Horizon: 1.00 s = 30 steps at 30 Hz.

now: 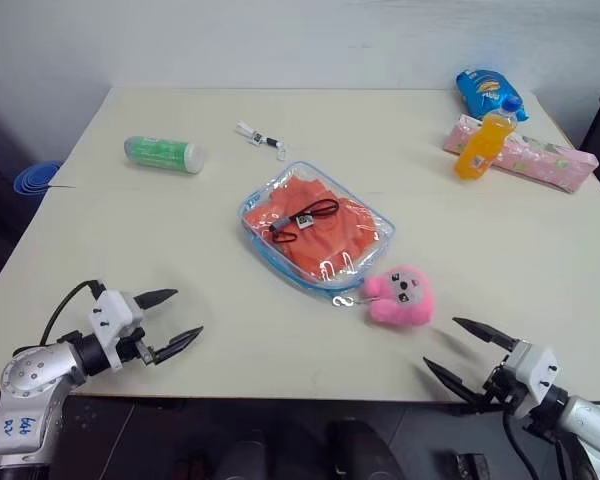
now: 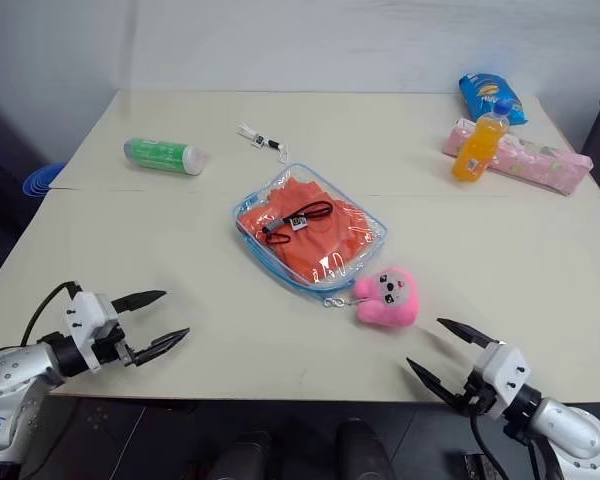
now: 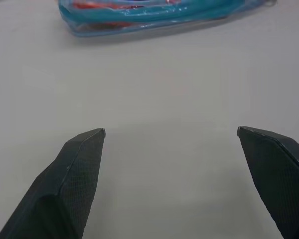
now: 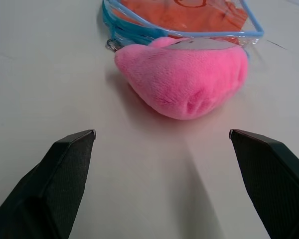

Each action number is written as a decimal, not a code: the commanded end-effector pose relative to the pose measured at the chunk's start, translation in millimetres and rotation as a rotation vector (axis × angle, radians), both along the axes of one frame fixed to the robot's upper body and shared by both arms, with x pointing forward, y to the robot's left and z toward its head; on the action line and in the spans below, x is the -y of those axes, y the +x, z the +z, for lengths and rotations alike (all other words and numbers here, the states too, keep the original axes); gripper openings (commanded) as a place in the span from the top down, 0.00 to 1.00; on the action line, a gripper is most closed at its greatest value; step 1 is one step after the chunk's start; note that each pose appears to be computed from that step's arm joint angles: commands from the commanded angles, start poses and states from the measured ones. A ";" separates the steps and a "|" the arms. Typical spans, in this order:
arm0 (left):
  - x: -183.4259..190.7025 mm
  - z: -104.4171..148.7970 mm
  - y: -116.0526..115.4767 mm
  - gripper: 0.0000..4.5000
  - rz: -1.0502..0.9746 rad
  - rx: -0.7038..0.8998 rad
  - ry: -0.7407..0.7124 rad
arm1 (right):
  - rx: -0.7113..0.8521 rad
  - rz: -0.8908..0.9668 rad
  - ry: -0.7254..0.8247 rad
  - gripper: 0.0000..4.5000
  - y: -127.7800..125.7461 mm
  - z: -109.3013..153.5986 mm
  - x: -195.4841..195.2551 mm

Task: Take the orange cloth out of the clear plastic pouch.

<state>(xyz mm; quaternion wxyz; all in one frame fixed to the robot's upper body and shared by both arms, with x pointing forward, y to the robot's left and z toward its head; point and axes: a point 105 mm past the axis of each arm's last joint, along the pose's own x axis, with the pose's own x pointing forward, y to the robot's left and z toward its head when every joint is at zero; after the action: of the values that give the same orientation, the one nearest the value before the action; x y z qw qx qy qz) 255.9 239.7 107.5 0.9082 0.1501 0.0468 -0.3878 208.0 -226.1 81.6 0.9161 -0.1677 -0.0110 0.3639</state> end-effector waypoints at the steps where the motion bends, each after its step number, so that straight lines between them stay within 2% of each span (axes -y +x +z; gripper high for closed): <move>1: 18.3 22.0 7.7 0.01 -0.082 0.007 -0.051 | 0.059 0.052 0.033 0.00 -2.0 14.7 -16.0; 4: 38.3 42.2 34.8 0.01 -0.100 0.029 -0.108 | 0.167 0.064 0.130 0.00 2.4 40.1 -29.6; 8: 84.3 63.0 93.6 0.01 -0.085 0.052 -0.148 | 0.323 0.038 0.239 0.00 8.6 73.8 -37.4; 11: 124.3 68.2 114.8 0.01 -0.174 0.008 -0.166 | 0.332 0.051 0.267 0.00 11.1 81.4 -42.7; 14: 155.8 65.0 151.5 0.01 -0.104 -0.008 -0.145 | 0.348 0.054 0.252 0.00 12.8 84.4 -45.9; 17: 171.4 64.6 173.6 0.01 -0.039 0.026 -0.103 | 0.342 0.061 0.233 0.00 12.5 83.1 -49.7; 20: 183.2 57.7 178.4 0.13 -0.070 0.024 -0.026 | 0.343 0.041 0.232 0.00 11.1 82.1 -50.4; 24: 178.9 50.2 180.7 0.41 -0.073 -0.003 0.031 | 0.341 0.011 0.237 0.00 7.0 79.2 -50.2; 28: 161.6 54.8 187.5 0.69 0.002 0.033 -0.018 | 0.346 0.002 0.240 0.00 5.9 78.1 -51.3; 30: 147.0 57.9 186.2 0.83 0.019 0.047 -0.088 | 0.351 0.005 0.247 0.00 6.7 78.4 -52.8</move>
<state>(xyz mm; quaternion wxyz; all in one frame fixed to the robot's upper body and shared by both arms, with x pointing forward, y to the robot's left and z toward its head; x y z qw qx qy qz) 440.3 78.3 154.1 0.9087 0.1369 0.0369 -0.3926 219.5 -179.4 148.2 0.9212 -0.1099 -0.1856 0.3237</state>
